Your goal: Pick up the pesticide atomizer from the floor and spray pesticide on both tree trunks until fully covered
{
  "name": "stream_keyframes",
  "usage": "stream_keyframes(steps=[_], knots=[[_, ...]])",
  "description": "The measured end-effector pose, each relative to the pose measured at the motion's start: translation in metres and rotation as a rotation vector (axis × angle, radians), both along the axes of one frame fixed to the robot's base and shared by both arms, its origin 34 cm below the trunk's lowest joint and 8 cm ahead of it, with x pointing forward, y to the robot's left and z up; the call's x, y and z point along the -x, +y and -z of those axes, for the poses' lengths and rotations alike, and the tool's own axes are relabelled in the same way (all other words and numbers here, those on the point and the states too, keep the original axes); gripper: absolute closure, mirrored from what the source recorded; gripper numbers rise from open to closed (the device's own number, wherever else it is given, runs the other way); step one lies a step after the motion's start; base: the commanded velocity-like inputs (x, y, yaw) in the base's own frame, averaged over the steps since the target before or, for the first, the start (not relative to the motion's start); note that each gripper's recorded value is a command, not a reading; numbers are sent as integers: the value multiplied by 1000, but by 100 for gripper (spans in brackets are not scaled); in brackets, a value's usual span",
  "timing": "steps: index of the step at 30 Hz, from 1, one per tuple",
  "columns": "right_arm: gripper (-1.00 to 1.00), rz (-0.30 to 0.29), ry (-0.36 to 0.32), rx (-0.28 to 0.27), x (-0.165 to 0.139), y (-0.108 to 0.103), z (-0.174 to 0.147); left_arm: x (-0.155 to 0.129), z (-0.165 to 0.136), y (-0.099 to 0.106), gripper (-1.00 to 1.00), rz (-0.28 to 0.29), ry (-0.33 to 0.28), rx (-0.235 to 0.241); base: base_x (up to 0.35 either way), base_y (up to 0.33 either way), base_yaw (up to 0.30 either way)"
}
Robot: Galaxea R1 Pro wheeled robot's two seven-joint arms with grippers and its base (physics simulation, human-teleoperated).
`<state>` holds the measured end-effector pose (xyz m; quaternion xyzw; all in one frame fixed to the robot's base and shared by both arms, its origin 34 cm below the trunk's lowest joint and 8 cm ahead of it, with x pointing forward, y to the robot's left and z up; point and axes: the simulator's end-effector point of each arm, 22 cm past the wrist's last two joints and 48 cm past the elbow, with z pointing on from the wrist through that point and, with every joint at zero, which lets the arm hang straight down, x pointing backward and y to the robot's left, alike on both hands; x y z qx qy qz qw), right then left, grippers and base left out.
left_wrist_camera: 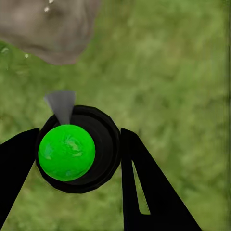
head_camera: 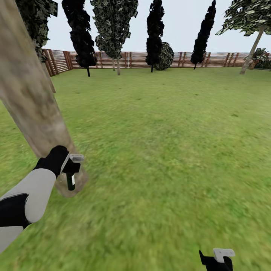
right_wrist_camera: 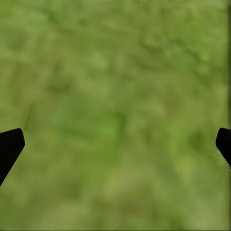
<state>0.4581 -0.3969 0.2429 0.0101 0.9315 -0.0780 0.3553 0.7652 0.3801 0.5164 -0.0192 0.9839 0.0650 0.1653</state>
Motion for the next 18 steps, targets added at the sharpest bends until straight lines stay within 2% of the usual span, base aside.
stream_keyframes(steps=[9,14,18], knots=[[-100,0,0,0,0,0,0,0,-1,0,100,-1,-2,0,187,-217,243],[-100,1,0,1,0,-1,0,0,0,0,100,1,0,0,105,-258,16],[-100,1,0,1,0,-1,0,0,0,-1,100,1,-1,1,227,-197,0]])
